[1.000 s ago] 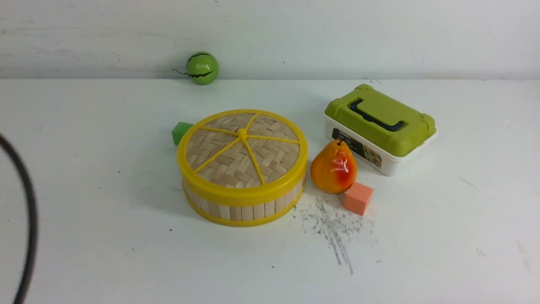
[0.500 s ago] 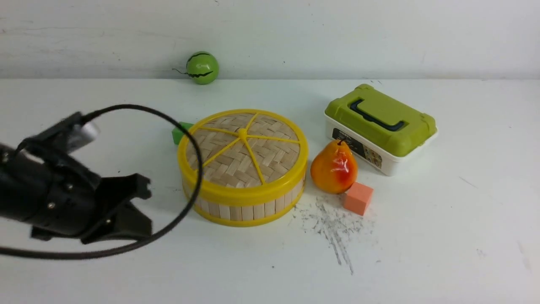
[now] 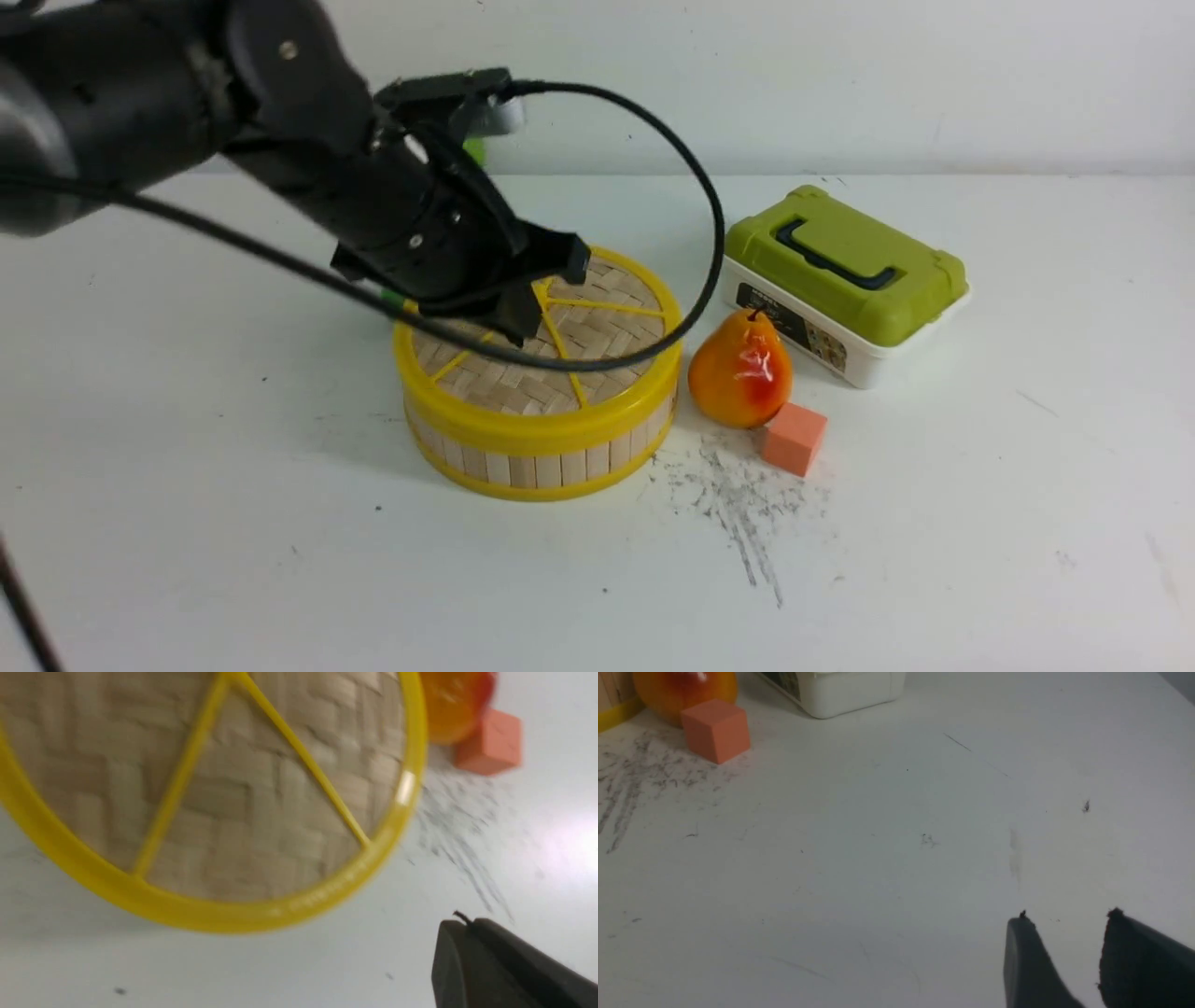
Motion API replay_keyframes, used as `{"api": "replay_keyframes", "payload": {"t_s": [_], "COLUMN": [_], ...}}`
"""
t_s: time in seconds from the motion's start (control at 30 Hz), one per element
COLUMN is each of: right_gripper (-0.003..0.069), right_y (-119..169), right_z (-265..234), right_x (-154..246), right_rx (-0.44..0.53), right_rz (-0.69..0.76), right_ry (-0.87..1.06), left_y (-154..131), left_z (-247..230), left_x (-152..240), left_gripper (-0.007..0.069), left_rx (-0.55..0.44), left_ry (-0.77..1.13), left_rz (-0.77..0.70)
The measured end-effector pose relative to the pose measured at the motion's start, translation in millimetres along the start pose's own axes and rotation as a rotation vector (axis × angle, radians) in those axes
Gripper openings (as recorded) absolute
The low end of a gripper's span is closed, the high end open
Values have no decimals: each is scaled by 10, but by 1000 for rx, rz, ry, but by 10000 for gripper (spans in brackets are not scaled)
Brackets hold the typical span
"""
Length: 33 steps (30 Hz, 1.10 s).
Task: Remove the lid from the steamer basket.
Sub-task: Use the left arm to lift the lid of the steamer
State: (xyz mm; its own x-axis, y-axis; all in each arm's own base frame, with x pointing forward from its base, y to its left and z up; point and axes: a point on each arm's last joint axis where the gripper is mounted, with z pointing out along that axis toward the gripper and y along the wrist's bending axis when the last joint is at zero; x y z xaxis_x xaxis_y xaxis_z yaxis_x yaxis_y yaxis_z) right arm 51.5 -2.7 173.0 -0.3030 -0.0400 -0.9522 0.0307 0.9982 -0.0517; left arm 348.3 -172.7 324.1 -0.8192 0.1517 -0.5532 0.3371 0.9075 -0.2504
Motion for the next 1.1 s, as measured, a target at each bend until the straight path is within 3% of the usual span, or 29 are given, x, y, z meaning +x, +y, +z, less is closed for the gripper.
{"api": "replay_keyframes", "payload": {"t_s": [0.07, 0.17, 0.4, 0.5, 0.63, 0.9, 1.1], "right_gripper": [239, 239, 239, 239, 239, 239, 239], "right_y": [0, 0, 0, 0, 0, 0, 0], "right_z": [0, 0, 0, 0, 0, 0, 0], "right_x": [0, 0, 0, 0, 0, 0, 0], "right_rx": [0, 0, 0, 0, 0, 0, 0], "right_rz": [0, 0, 0, 0, 0, 0, 0], "right_ry": [0, 0, 0, 0, 0, 0, 0], "left_y": [36, 69, 147, 196, 225, 209, 143], "left_z": [88, 222, 660, 901, 1077, 1079, 1091], "left_x": [-211, -360, -589, -559, -527, -552, -512], "left_gripper": [-13, -8, 177, 301, 350, 315, 135], "left_rx": [-93, -136, -210, -244, -250, -246, -234], "left_ry": [-30, -42, -54, -26, -15, -38, -9], "left_rz": [11, 15, 86, 147, 165, 173, 172]}}
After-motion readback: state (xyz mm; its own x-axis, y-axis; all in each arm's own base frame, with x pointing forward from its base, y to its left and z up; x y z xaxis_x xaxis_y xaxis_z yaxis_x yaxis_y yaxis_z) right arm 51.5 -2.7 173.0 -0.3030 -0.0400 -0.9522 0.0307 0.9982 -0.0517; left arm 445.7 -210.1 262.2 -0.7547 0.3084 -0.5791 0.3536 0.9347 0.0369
